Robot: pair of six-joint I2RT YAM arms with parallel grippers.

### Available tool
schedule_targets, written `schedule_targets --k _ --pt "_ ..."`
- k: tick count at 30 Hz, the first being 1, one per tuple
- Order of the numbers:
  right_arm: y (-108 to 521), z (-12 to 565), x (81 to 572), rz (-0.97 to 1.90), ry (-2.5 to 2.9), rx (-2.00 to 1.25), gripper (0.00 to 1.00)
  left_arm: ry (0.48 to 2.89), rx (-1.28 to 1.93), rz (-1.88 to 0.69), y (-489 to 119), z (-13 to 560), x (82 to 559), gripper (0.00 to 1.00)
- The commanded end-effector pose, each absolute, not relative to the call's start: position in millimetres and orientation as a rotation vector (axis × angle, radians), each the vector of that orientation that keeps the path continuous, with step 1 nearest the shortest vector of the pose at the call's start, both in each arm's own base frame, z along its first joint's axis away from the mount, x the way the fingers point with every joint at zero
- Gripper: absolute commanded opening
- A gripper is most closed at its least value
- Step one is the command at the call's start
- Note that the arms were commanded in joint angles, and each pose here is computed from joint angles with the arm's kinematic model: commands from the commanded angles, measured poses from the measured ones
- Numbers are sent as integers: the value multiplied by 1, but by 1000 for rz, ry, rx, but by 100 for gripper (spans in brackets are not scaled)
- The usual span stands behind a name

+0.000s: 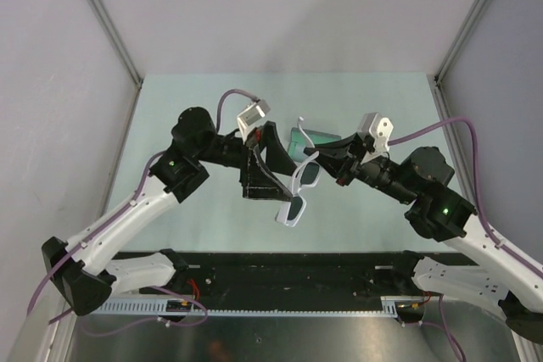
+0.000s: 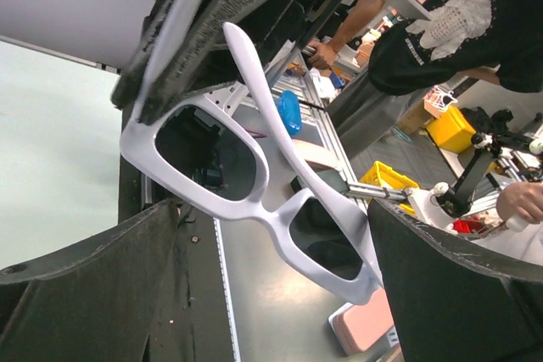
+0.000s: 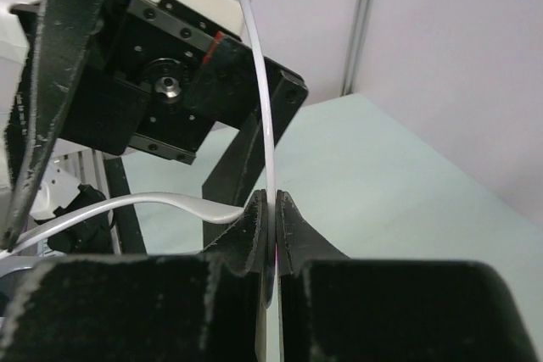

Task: Organize the sunglasses
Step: Close the left temple of the sunglasses on the sunglasses, then pass from the right arm to the left

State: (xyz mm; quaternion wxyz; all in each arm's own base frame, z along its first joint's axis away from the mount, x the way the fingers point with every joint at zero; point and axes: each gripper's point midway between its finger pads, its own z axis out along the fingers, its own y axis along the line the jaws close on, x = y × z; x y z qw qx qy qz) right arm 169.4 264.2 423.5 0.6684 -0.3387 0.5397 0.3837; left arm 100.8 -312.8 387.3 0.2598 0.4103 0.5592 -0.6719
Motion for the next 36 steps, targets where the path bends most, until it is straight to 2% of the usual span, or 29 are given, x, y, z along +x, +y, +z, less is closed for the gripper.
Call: schedule_targets --k 1,6,14,20,27,36 --pt "263 471 145 946 1044 -786 2 1460 1145 -1874 -311 409 92 100" --pt "266 477 142 942 993 -815 2 1475 1122 -1952 -311 424 87 100" --pt "267 491 162 754 871 -834 4 1613 971 -2090 -307 440 78 99" --pt "265 505 166 684 810 -833 6 1730 853 -2171 -306 434 76 88" --pt "261 507 162 669 789 -851 7 1781 760 -2216 -306 433 76 69" --pt "261 506 156 716 807 -844 11 1781 718 -2253 -308 434 75 56"
